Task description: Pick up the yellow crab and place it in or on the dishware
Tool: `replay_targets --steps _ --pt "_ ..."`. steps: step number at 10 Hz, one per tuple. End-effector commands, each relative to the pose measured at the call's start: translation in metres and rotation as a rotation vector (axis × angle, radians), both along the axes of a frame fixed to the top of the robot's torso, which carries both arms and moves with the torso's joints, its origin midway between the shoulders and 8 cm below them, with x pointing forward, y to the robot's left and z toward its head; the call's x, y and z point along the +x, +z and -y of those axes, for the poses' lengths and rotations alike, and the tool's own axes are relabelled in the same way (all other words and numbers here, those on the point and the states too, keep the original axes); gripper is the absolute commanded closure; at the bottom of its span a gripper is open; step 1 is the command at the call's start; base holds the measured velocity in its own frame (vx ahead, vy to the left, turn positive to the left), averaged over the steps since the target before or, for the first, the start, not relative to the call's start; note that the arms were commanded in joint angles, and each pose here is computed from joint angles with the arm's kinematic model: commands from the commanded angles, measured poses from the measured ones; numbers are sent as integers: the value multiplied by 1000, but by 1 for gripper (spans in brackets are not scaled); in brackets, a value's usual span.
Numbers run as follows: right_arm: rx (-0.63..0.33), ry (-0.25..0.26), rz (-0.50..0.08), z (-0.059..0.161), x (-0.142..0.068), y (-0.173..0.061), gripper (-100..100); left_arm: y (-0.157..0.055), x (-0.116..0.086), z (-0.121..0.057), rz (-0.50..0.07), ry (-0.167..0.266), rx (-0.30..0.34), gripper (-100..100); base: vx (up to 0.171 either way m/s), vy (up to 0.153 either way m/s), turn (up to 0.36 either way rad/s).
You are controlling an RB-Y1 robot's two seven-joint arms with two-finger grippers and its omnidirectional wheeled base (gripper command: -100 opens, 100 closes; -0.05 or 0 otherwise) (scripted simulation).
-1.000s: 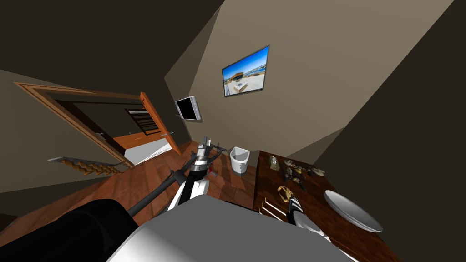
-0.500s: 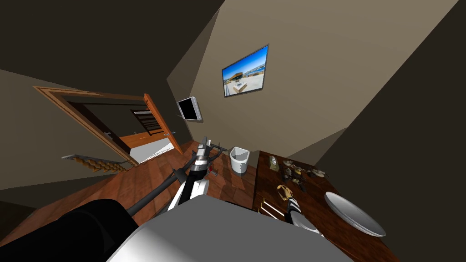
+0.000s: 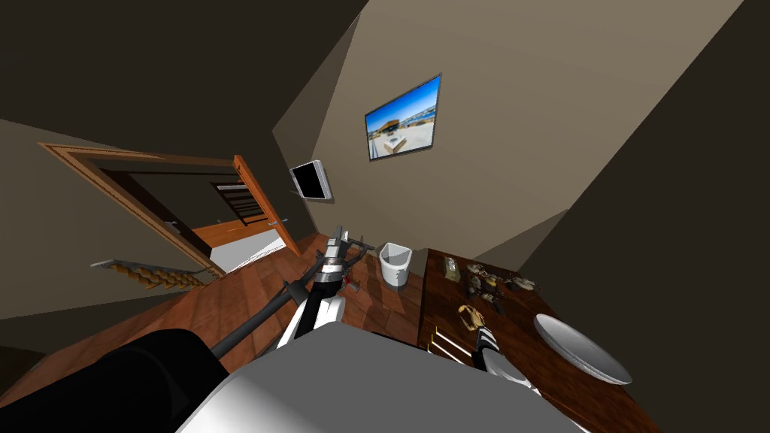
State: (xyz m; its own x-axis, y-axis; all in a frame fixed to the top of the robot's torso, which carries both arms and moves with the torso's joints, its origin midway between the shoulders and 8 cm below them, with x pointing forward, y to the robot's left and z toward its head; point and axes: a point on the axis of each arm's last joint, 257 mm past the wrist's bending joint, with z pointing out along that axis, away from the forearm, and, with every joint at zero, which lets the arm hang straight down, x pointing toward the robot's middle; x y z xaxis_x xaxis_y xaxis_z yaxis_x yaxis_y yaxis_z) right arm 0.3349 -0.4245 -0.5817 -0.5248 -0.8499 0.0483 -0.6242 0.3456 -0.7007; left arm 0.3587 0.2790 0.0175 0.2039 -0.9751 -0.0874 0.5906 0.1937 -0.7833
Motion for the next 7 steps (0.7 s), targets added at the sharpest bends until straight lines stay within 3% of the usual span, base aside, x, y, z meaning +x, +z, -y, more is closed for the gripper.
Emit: replay_targets --steps 1,4,5,6,7 --pt "2 17 -3 8 3 3 100 0 0 0 0 0 0 0 -10 146 -147" --pt "2 44 -3 22 8 10 100 0 0 0 0 0 0 0 -2 101 -89" --pt "5 31 0 17 8 9 100 0 0 0 0 0 0 0 -5 55 -48" --pt "3 37 -3 18 8 9 0 0 0 0 0 0 0 0 -2 10 5" --pt "-18 29 33 36 27 27 100 0 0 0 0 0 0 0 -107 -59 -176"
